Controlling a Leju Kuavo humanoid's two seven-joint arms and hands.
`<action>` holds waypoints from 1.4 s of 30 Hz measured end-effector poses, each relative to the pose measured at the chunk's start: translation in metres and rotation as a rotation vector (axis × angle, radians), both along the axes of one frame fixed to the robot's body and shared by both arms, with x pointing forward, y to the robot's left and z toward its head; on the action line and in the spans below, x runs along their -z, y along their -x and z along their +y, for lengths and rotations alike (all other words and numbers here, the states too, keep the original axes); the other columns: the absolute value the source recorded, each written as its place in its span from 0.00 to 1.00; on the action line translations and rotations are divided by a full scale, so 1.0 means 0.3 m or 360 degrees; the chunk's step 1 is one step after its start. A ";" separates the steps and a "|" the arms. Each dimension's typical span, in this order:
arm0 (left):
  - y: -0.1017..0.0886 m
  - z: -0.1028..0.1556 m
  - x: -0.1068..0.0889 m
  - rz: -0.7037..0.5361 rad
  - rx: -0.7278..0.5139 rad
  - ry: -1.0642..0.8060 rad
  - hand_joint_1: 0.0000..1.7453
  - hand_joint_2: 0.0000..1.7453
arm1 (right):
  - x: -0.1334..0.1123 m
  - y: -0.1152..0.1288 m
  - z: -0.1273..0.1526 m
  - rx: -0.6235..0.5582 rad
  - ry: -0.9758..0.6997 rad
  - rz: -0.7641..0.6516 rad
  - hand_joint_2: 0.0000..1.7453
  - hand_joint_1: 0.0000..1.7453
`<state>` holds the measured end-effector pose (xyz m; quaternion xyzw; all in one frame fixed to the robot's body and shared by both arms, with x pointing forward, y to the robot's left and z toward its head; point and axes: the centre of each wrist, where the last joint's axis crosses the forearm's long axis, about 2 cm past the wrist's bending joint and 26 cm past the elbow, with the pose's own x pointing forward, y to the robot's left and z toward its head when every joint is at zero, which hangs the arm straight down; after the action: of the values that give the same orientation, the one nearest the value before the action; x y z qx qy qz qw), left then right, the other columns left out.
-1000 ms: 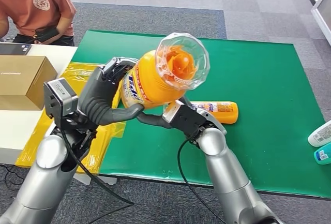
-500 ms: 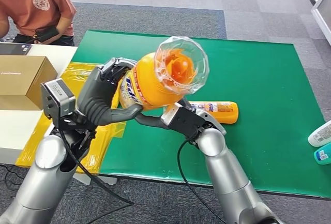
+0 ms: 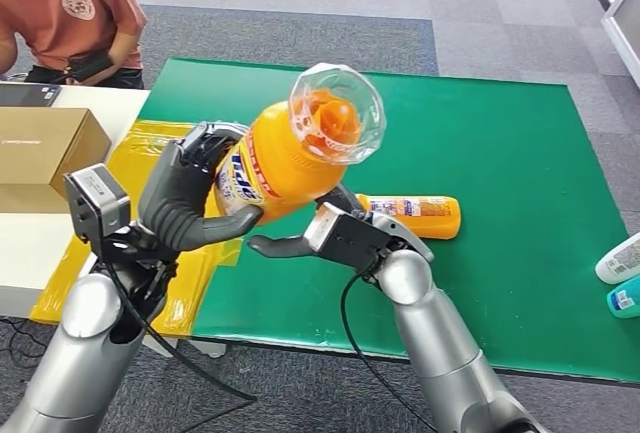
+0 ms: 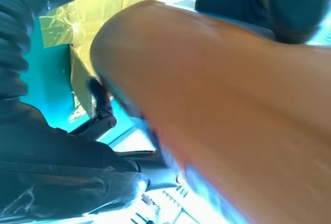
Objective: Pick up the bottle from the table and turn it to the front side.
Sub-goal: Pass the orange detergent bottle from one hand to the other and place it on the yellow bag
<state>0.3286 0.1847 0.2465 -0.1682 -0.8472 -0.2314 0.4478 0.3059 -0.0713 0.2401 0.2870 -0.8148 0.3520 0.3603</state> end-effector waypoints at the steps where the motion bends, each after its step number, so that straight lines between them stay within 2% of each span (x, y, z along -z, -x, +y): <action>1: 0.005 0.011 0.005 0.0000 -0.0018 0.0010 1.00 1.00 | -0.001 0.000 0.000 0.0005 -0.0001 -0.0002 1.00 0.00; 6: 0.035 0.074 0.029 -0.0033 -0.0165 0.0015 1.00 1.00 | -0.001 -0.003 -0.003 0.0038 0.0009 -0.0003 1.00 0.00; 13: 0.086 0.157 0.040 -0.0173 -0.0575 -0.0124 1.00 1.00 | -0.001 -0.013 -0.017 0.0142 0.0047 -0.0003 1.00 0.00; 20: 0.127 0.200 0.026 -0.0236 -0.0883 -0.0235 1.00 1.00 | -0.005 -0.037 -0.049 0.0268 0.0093 0.0032 1.00 0.00; 26: 0.153 0.227 0.046 -0.0243 -0.1051 -0.0325 1.00 1.00 | -0.007 -0.050 -0.069 0.0323 0.0089 0.0047 1.00 0.00; 34: 0.166 0.240 0.062 -0.0222 -0.1123 -0.0357 1.00 1.00 | -0.008 -0.058 -0.081 0.0353 0.0081 0.0055 1.00 0.00; 42: 0.197 0.283 0.136 -0.0195 -0.1477 -0.0676 1.00 1.00 | -0.005 -0.063 -0.094 0.0392 0.0095 0.0056 1.00 0.00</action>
<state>0.2695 0.2696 0.2058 0.3341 -0.7916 -0.1848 0.4771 0.3249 -0.0994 0.2416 0.1801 -0.8267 0.3242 0.4232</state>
